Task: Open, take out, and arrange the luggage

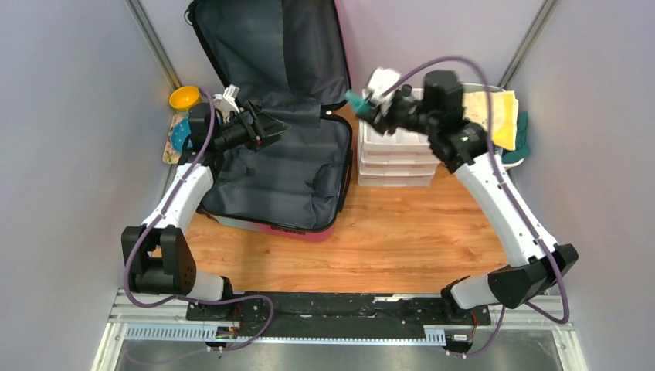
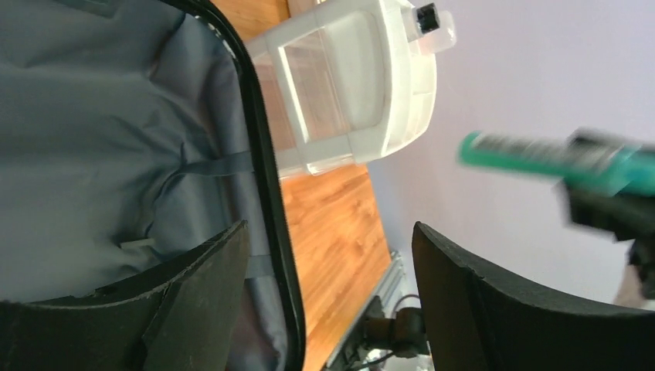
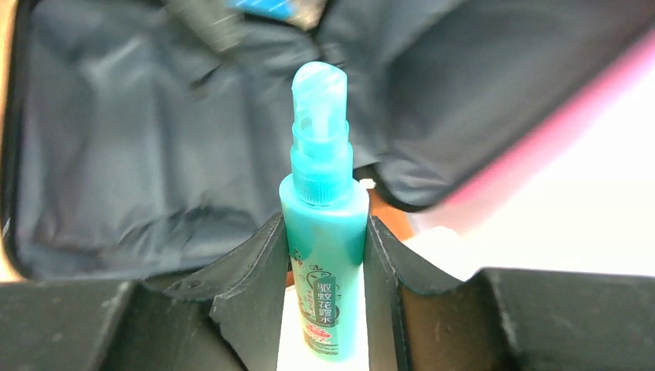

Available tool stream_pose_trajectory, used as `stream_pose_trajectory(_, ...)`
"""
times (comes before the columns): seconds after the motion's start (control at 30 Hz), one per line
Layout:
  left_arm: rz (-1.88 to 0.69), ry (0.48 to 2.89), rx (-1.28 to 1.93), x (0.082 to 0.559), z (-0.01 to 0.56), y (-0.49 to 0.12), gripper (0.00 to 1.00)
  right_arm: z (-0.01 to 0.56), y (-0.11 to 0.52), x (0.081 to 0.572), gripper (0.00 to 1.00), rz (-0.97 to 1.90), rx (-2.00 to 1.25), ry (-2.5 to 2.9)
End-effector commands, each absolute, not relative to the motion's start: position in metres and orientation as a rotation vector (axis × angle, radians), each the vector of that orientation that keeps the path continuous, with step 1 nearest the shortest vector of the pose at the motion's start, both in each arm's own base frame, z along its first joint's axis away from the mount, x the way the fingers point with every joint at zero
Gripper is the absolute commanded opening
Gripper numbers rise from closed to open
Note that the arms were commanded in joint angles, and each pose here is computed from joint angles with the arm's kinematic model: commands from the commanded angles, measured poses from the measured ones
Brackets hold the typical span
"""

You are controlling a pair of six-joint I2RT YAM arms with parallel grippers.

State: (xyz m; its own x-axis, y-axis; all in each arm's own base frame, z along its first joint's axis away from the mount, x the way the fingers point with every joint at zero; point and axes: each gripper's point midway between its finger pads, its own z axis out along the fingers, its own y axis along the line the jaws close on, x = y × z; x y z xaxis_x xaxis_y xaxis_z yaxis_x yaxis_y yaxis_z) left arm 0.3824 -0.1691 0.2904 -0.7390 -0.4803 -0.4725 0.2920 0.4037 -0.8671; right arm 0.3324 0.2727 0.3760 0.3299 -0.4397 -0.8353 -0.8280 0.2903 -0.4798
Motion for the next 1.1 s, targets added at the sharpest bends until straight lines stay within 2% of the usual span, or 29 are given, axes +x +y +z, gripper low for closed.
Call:
stream_pose_trajectory(0.0, -1.241, 1.920, -0.054, 0.378, 0.289, -0.162, 0.84, 0.503, 0.225, 0.354, 0.12, 0.573, -0.783, 1.268)
stream_pose_trajectory(0.1, -1.212, 1.895, -0.023, 0.377, 0.290, -0.161, 0.84, 0.526, 0.178, 0.381, 0.12, 0.539, -0.590, 1.253)
stream_pose_trajectory(0.27, -1.164, 1.855, 0.038, 0.378, 0.298, -0.159, 0.84, 0.522, 0.118, 0.417, 0.12, 0.512, -0.317, 1.283)
stream_pose_trajectory(0.6, -1.132, 1.847, 0.052, 0.383, 0.301, -0.157, 0.85, 0.485, 0.076, 0.457, 0.10, 0.368, -0.132, 1.307)
stream_pose_trajectory(1.07, -1.141, 1.876, 0.022, 0.390, 0.290, -0.157, 0.86, 0.426, 0.056, 0.471, 0.09, 0.275, -0.107, 1.385)
